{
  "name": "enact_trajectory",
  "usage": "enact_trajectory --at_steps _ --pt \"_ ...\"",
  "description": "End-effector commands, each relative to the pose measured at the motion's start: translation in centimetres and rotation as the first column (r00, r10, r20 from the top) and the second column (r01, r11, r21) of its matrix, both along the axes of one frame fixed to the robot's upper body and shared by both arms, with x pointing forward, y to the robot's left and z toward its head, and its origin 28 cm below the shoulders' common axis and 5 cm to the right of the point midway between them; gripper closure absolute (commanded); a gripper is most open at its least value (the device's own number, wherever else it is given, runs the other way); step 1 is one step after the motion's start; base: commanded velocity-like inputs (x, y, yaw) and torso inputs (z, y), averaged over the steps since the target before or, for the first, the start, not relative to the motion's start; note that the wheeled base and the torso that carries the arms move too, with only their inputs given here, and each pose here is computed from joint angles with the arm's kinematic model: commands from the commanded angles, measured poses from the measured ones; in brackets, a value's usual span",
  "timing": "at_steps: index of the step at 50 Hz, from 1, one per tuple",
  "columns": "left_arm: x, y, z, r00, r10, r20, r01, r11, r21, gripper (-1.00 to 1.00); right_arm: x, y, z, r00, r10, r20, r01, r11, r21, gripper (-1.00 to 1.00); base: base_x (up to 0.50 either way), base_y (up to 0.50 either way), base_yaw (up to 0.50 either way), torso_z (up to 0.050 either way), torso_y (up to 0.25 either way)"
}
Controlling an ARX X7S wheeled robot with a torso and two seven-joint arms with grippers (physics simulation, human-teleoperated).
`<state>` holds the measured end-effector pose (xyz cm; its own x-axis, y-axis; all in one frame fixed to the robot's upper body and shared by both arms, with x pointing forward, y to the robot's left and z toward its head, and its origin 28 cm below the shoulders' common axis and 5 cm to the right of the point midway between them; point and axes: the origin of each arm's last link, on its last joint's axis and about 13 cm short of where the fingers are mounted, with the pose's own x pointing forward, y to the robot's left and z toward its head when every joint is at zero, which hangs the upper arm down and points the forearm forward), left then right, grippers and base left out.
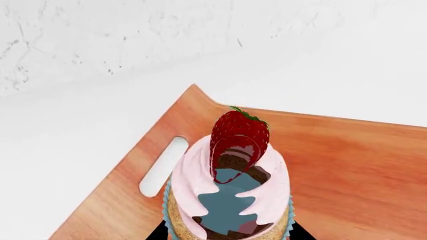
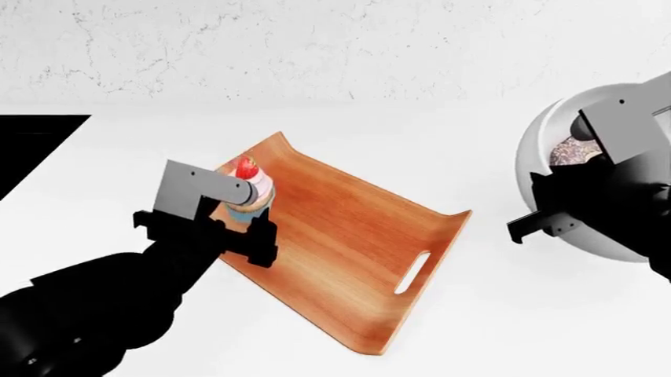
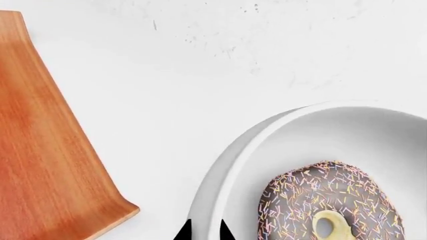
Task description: Pick up the bowl with donut and place it on the tray. Pick up the cupcake and place it on the tray.
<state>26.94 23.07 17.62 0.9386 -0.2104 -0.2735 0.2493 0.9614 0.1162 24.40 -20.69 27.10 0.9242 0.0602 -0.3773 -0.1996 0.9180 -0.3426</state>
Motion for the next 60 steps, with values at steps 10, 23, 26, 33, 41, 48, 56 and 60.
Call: enact_trajectory --at_steps 10,23,26,33,41,48,56,60 --pt "0.3 0.0 -0.3 1.0 0.011 -0.013 -0.011 1.0 -0.008 1.0 0.0 -0.2 0.1 1.0 -0.018 0.023 0.018 1.0 -0.002 1.0 0.0 0.0 0.0 0.0 0.0" --pt "0.2 -0.3 0.0 1.0 0.003 -0.01 -0.003 1.0 -0.029 -1.0 0.2 -0.2 -0.1 1.0 -0.018 0.025 0.018 1.0 -0.002 1.0 0.0 0.0 0.0 0.0 0.001" --pt "0.3 -0.3 0.1 1.0 -0.001 -0.007 0.001 0.999 -0.033 -1.0 0.2 -0.2 -0.1 1.0 -0.018 0.025 0.018 1.0 -0.001 1.0 0.0 0.0 0.0 0.0 0.0" --pt "0.1 -0.4 0.3 1.0 -0.007 0.001 0.007 0.999 -0.034 -1.0 0.2 -0.2 -0.2 1.0 -0.018 0.024 0.018 1.0 0.001 1.0 0.0 0.0 0.0 0.0 0.0" --pt "-1.2 -0.6 1.1 0.998 -0.013 0.057 0.016 0.998 -0.067 -1.0 0.2 -0.1 0.0 1.0 -0.01 0.028 0.01 1.0 0.003 1.0 0.0 0.0 0.0 0.0 0.001" --pt "-2.8 -0.6 1.9 0.995 -0.018 0.098 0.028 0.995 -0.094 -1.0 0.1 -0.1 0.0 0.999 -0.008 0.032 0.008 1.0 0.007 1.0 0.0 0.0 0.0 0.0 0.0" --pt "-4.7 -0.5 2.7 0.985 -0.012 0.171 0.033 0.992 -0.122 -1.0 0.1 0.2 -0.1 1.0 0.007 0.029 -0.007 1.0 0.008 1.0 0.0 0.0 0.0 0.0 0.0" --pt "-5.8 -0.4 2.8 0.979 0.005 0.204 0.022 0.991 -0.133 -1.0 0.1 0.5 0.5 0.999 0.019 0.036 -0.019 1.0 0.004 1.0 0.0 0.0 0.0 0.004 0.002"
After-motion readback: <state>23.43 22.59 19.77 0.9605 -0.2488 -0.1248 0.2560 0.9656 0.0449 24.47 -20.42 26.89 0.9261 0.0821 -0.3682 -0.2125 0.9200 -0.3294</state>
